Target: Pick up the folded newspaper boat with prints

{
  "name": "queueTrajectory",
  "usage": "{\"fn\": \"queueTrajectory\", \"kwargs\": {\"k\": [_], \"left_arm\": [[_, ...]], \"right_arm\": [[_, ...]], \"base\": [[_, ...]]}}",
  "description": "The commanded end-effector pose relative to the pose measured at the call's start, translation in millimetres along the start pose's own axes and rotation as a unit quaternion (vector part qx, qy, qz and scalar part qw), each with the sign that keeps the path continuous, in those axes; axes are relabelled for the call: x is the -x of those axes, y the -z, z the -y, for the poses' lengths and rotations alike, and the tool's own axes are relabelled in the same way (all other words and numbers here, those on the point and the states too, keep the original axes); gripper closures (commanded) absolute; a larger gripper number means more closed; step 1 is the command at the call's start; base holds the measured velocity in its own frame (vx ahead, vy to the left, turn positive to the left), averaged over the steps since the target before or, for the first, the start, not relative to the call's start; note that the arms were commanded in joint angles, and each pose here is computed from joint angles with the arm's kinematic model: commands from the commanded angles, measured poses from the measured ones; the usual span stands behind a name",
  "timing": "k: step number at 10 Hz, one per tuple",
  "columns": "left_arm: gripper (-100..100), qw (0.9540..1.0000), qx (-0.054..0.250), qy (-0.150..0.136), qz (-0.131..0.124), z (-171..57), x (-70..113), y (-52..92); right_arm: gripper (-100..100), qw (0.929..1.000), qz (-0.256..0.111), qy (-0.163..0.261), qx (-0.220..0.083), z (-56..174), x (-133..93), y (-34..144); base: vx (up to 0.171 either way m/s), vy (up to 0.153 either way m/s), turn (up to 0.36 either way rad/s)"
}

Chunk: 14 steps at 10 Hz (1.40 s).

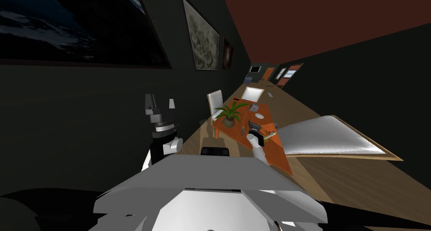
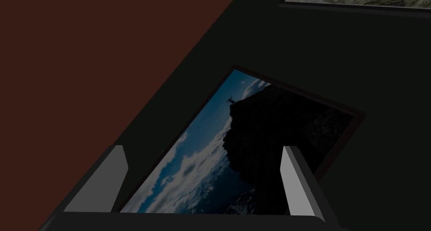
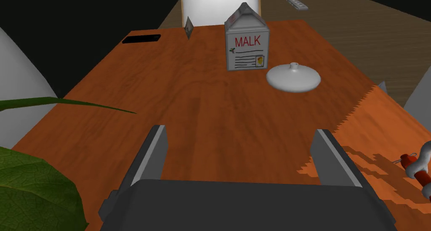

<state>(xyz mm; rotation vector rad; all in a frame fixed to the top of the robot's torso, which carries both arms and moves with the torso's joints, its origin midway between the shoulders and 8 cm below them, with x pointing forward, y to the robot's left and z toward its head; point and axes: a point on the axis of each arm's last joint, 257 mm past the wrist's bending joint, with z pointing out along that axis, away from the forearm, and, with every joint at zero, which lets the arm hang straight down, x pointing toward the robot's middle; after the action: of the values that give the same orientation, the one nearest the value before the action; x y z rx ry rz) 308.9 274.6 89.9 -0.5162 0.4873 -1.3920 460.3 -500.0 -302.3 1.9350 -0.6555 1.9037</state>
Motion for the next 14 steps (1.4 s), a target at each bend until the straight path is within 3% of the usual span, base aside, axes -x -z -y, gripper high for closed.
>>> {"fn": "queueTrajectory", "kwargs": {"k": [1,2,3,5,6,8,9,14], "left_arm": [[0,1.0000,0.000,0.000,0.000,0.0,0.0,0.0],[0,1.0000,0.000,0.000,0.000,0.0,0.0,0.0],[0,1.0000,0.000,0.000,0.000,0.0,0.0,0.0],[0,1.0000,0.000,0.000,0.000,0.0,0.0,0.0],[0,1.0000,0.000,0.000,0.000,0.0,0.0,0.0],[0,1.0000,0.000,0.000,0.000,0.0,0.0,0.0],[0,1.0000,0.000,0.000,0.000,0.0,0.0,0.0],[0,1.0000,0.000,0.000,0.000,0.0,0.0,0.0]], "right_arm": [[-100,0.9993,0.024,-0.030,0.003,0.4,22.7,3.0],[-100,0.9975,0.045,-0.054,0.007,0.4,40.7,5.9],[-100,0.9973,0.051,-0.053,0.009,-1.7,47.1,7.6],[-100,0.9906,0.093,-0.098,0.020,-3.2,83.6,17.0],[-100,0.9906,0.093,-0.098,0.020,-3.2,83.6,17.0],[-100,0.9810,0.131,-0.139,0.034,-5.7,117.1,29.3],[-100,0.9810,0.131,-0.139,0.034,-5.8,117.2,29.3],[-100,0.9485,0.216,-0.221,0.071,-7.0,193.2,75.8]], "base": [[-0.012,-0.029,0.127],[-0.024,-0.038,0.224],[-0.017,-0.029,0.095],[-0.016,-0.026,0.159],[-0.014,-0.028,0.074],[-0.018,-0.034,0.142],[-0.013,-0.031,0.049],[-0.012,-0.032,0.089]]}}
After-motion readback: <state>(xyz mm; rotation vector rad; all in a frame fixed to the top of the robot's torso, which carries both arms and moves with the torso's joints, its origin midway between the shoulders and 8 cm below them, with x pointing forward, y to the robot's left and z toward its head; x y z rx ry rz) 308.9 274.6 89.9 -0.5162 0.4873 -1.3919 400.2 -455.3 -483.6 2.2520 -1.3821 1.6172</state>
